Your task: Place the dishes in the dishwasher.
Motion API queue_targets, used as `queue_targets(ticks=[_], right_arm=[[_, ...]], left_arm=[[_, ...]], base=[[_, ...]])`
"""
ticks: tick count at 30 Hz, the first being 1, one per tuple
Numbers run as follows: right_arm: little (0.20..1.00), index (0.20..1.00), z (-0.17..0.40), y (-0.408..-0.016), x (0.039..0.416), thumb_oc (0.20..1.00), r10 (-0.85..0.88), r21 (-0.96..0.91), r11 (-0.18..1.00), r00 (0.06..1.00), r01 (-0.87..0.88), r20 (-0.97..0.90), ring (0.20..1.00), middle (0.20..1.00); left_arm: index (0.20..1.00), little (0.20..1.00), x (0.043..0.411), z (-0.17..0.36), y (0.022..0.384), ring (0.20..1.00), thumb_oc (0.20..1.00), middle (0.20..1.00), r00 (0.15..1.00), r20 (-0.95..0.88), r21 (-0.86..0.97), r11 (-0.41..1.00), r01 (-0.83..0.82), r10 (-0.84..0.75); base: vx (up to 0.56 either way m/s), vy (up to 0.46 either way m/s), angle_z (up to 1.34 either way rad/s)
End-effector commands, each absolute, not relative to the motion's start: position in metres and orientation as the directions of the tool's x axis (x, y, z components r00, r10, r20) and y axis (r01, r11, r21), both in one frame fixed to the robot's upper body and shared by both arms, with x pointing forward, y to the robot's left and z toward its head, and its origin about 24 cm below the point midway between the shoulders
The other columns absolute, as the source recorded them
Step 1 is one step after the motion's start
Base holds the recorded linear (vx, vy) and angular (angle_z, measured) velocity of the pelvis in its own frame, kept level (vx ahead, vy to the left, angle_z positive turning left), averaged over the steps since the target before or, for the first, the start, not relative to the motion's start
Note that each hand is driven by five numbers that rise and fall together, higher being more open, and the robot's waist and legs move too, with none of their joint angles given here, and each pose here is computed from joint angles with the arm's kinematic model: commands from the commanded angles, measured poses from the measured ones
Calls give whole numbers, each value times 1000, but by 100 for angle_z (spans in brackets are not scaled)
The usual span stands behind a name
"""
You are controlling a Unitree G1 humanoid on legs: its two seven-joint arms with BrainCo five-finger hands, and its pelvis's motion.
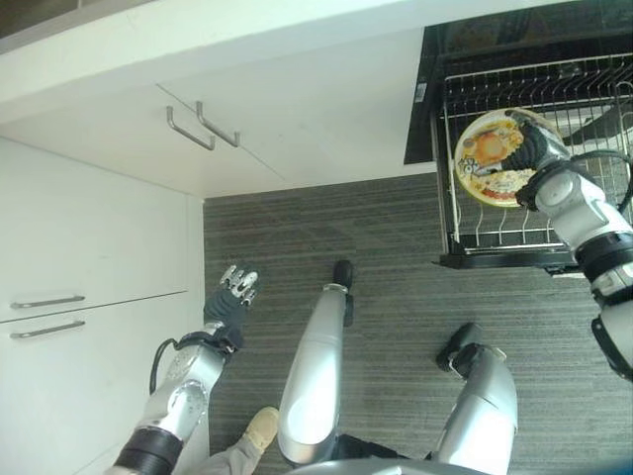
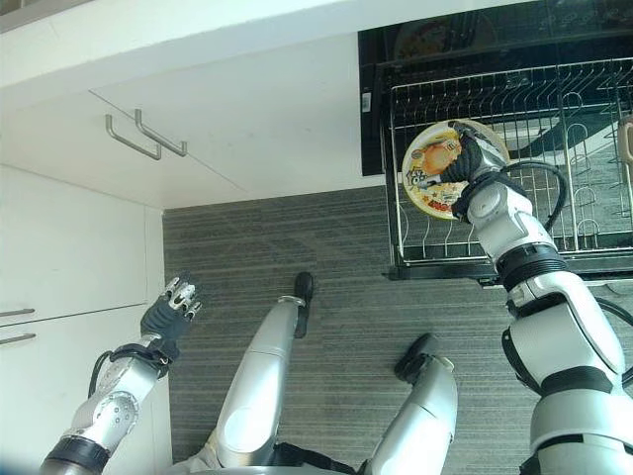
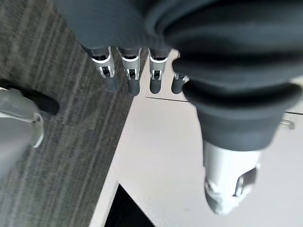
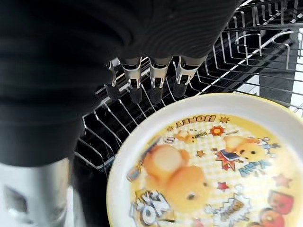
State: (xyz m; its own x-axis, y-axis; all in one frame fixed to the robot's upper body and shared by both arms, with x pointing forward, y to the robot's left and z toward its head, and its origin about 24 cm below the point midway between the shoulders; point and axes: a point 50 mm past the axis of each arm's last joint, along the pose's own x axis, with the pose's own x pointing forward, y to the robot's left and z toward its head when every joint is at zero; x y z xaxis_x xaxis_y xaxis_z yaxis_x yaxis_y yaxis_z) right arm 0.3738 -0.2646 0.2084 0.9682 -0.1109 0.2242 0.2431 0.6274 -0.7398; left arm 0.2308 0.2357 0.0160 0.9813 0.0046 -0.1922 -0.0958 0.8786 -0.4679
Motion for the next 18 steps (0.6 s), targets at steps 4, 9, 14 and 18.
queue_targets(ticks=[4,9,14,18], right_arm=[[1000,1000,200,-264,351,1000,-131,-537,807,961,246,244,1000,1000],[1000,1000,196,-254,328,1000,-104,-446,865,952,229,288,1000,1000],[1000,1000,193,-245,304,1000,-64,-346,921,946,179,319,1000,1000],[1000,1000,213,-227,280,1000,17,-254,959,871,125,490,1000,1000]], left_arm=[[1000,1000,217,21,255,1000,1000,1000,977,-182,-432,884,-178,108],[1000,1000,212,20,258,1000,1000,1000,973,-180,-429,878,-212,147],[1000,1000,211,17,257,1000,1000,1000,967,-181,-429,870,-242,180],[1000,1000,211,7,254,1000,1000,1000,956,-207,-426,860,-280,209]], base=[[36,-22,-11],[6,-30,-7],[-2,-29,-5],[4,-17,-12]])
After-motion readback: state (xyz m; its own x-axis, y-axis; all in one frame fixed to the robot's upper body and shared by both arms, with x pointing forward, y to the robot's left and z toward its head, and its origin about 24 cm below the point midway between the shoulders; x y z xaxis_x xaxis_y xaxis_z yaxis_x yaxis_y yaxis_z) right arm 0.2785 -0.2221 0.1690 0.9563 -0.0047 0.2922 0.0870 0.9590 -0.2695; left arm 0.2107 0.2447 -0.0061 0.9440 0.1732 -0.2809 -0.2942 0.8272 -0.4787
